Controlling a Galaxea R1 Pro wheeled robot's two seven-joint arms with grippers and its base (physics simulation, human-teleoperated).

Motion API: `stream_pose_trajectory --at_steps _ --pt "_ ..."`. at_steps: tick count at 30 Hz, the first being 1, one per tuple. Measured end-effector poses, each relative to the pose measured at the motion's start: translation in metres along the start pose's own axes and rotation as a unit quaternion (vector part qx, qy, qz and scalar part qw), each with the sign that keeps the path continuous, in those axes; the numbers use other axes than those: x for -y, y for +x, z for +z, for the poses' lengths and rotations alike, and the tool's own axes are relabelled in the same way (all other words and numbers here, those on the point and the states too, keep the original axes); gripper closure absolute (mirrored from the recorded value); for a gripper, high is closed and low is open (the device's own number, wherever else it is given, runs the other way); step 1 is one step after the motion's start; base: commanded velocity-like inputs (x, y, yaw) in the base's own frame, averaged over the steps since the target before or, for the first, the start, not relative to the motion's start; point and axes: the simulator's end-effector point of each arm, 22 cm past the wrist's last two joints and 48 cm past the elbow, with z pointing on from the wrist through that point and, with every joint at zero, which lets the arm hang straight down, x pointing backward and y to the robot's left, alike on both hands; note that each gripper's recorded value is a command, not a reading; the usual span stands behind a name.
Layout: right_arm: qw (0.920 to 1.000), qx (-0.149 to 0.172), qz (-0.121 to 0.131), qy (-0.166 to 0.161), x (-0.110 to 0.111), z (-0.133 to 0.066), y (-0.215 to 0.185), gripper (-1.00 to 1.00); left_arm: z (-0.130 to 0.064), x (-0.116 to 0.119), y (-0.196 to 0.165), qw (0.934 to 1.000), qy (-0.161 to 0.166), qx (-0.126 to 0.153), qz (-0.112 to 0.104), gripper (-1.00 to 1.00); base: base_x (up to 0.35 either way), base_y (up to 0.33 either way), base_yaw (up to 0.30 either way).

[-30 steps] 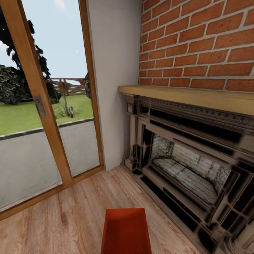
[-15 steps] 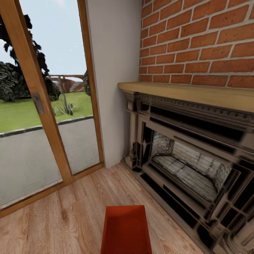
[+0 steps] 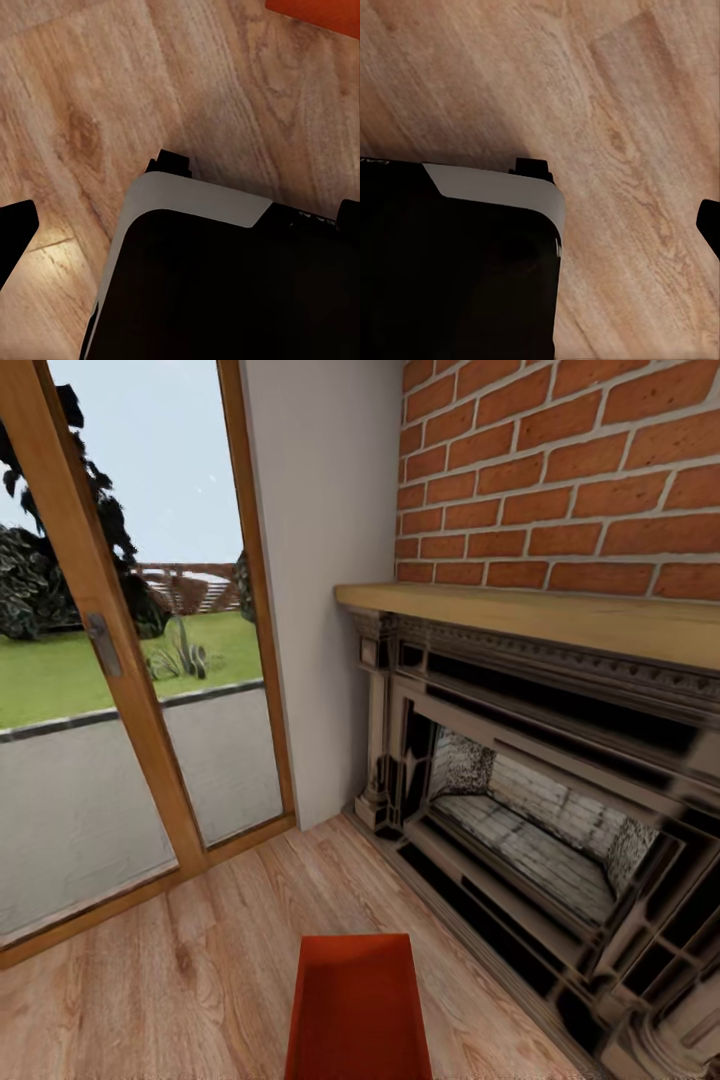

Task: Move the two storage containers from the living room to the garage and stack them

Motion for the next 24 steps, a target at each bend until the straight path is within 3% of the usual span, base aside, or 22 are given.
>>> stream_pose_trajectory --at_steps 24 --pt "0.9998 -0.02 -0.001 0.0 0.0 0.002 0.016 -1.0 0.004 -0.005 0.015 0.9998 -0.006 -0.018 0.001 -1.0 0.0 0.0 0.0"
